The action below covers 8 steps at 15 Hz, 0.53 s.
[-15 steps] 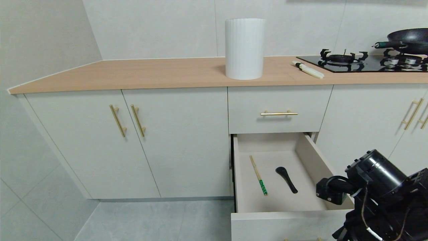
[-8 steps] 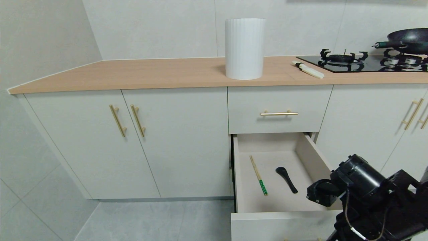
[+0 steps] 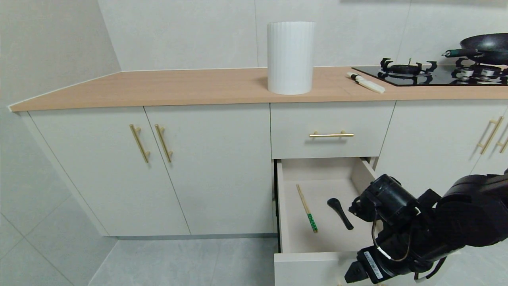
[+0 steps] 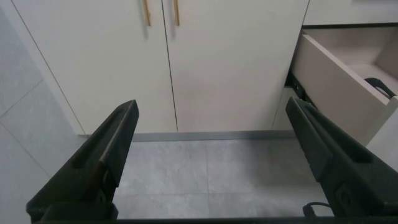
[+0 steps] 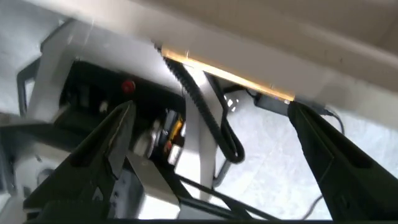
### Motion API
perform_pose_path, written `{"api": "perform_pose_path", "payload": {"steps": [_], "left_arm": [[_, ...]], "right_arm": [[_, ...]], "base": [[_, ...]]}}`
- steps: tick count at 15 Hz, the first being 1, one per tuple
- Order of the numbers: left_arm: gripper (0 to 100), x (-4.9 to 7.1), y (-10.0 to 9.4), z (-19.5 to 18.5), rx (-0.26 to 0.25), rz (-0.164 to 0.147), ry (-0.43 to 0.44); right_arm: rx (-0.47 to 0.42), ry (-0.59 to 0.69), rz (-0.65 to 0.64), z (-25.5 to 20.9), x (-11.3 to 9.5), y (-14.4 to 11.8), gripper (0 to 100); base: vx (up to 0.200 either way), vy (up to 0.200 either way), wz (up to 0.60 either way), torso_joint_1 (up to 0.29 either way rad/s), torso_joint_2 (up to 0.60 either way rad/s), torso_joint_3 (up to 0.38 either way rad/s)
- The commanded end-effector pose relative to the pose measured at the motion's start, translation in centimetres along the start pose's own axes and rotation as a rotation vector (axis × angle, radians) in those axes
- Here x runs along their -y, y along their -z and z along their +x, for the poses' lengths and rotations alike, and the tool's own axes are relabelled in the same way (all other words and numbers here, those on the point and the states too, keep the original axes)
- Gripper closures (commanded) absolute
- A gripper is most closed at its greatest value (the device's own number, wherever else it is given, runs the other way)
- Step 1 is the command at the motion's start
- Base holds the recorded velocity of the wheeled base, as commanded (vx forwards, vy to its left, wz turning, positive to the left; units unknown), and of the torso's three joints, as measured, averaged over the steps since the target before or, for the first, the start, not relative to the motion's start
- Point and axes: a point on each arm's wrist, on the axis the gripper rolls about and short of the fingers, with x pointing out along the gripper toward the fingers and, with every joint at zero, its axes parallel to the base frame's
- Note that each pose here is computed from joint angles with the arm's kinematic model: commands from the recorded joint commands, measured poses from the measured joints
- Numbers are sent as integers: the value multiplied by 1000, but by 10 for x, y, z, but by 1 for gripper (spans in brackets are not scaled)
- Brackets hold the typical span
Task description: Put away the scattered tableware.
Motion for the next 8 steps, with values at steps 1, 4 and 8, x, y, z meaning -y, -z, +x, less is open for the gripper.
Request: {"api": "perform_pose_path", "payload": {"steps": [1, 4, 8], "left_arm": [[0, 0, 0, 0, -2, 0, 0], [0, 0, 0, 0, -2, 0, 0], [0, 0, 0, 0, 0, 0, 0]], "right_arm": [[11, 9, 13, 5, -1, -5, 0], [52, 58, 40, 13, -1, -10, 0], [83, 91, 68, 22, 1, -15, 0]], "base": [[0, 0, 0, 0, 0, 0], [0, 0, 0, 0, 0, 0], [0, 0, 0, 0, 0, 0]]}}
